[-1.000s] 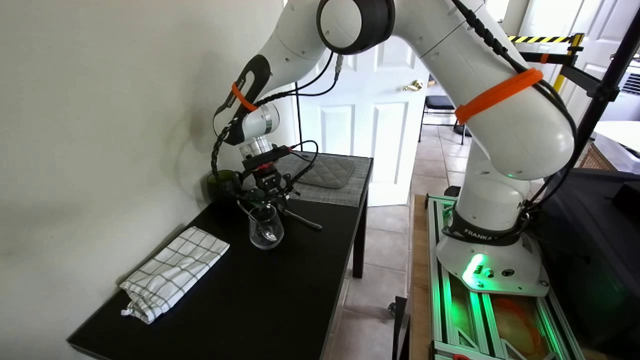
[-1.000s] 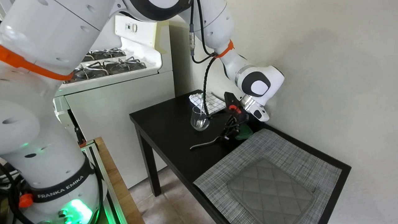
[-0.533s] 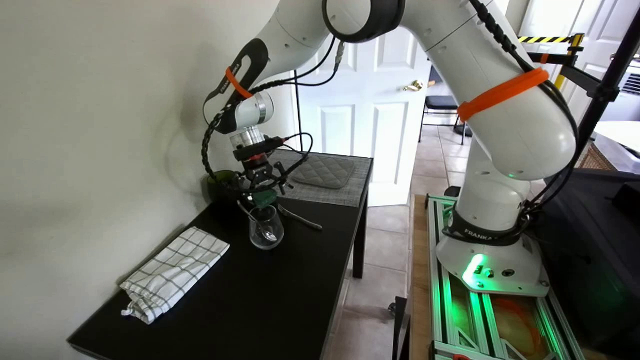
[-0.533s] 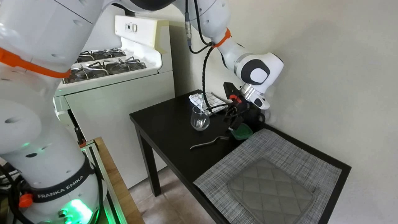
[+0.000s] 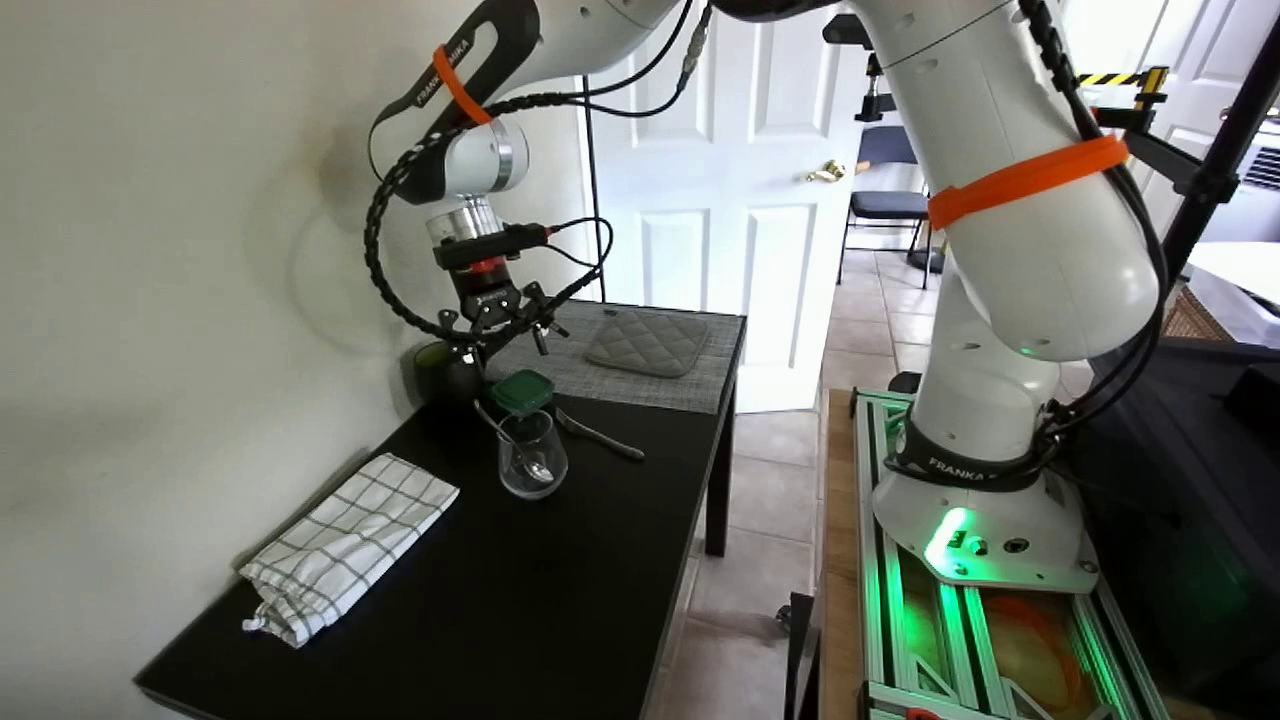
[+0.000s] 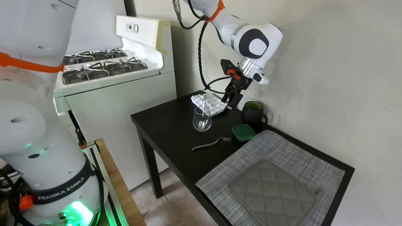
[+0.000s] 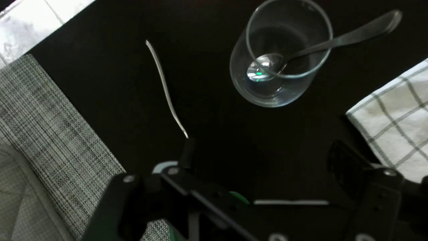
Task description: Take the fork and spoon out of the glass cup
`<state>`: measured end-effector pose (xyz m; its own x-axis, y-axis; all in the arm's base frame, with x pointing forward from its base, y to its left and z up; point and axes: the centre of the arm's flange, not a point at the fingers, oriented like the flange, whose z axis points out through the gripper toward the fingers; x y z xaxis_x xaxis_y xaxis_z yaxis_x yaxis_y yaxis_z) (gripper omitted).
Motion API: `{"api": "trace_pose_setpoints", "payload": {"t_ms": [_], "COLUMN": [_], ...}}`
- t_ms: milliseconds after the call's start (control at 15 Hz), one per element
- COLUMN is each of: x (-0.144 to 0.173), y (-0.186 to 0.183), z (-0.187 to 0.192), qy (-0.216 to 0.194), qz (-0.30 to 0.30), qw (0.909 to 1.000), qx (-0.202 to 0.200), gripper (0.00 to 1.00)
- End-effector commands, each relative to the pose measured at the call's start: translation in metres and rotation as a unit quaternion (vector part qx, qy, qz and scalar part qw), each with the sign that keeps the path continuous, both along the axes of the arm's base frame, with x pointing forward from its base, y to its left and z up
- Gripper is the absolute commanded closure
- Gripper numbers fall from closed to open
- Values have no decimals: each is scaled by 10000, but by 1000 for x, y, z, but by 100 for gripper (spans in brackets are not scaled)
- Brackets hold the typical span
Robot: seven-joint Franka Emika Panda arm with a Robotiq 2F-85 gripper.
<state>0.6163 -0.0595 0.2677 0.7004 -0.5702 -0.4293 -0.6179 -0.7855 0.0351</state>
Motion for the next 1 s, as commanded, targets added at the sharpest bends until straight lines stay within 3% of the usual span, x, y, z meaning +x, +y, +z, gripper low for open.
{"api": "trace_pose_setpoints", "payload": {"t_ms": [0, 533, 933], "x": [-29, -47, -45], "y": [32, 99, 116], "z": [28, 20, 9], "qy": [31, 187, 142], "qz": [48, 255, 311], "qw": [10000, 9995, 9994], "qx": [-24, 10, -34], "gripper": [0, 0, 1]}}
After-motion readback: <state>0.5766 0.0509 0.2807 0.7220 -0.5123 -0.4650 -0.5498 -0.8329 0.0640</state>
